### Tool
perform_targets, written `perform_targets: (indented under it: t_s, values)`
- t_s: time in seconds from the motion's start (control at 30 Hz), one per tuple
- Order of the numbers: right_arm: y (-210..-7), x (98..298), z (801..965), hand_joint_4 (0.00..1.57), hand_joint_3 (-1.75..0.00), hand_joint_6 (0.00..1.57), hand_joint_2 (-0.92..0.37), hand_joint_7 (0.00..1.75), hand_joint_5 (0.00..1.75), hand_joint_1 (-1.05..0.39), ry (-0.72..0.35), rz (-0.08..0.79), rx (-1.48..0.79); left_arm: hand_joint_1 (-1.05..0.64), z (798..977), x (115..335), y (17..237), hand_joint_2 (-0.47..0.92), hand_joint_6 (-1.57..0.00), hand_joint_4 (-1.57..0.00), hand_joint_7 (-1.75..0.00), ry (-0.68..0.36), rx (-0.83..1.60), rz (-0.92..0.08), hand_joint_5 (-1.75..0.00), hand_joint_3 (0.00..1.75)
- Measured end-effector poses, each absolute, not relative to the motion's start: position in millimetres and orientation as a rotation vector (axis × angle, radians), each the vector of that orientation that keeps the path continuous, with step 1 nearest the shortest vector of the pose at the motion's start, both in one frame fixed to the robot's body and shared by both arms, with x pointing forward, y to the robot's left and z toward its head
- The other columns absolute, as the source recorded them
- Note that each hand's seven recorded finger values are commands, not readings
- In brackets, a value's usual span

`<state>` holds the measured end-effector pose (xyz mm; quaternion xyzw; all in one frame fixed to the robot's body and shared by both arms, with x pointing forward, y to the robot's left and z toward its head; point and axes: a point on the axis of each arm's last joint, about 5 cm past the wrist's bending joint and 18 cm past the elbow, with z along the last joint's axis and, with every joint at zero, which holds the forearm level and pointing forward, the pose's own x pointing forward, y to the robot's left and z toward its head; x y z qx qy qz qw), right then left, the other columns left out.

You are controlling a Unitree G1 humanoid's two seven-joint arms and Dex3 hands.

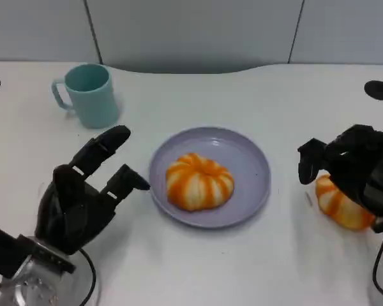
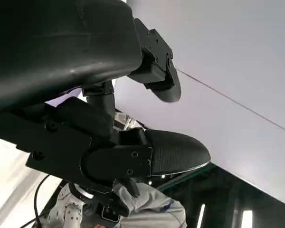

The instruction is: Grasp the bread from the table and place it into the plate.

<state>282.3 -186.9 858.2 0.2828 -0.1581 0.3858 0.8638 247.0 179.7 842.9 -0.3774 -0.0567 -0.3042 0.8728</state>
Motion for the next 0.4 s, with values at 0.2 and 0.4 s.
perform_targets:
  t_s: [0.2, 0.4]
  values:
    - [-185.8, 282.2, 857.7, 0.72, 0.0, 1.04, -0.89, 0.34, 1.29, -0.54, -0.331, 0.823, 0.6, -1.03, 844.2, 247.0, 181.7, 0.92, -0.47, -0.54, -1.28, -0.13, -0.792, -0.621, -1.73, 0.35]
    - [-183.6, 282.2, 855.7, 0.72, 0.0, 1.08, -0.85, 0.28, 1.4, -0.54, -0.303, 0.846, 0.636, -0.97, 843.9, 246.6, 184.6, 0.92, -0.48, -0.66, -1.42, -0.122, -0.803, -0.609, -1.75, 0.25]
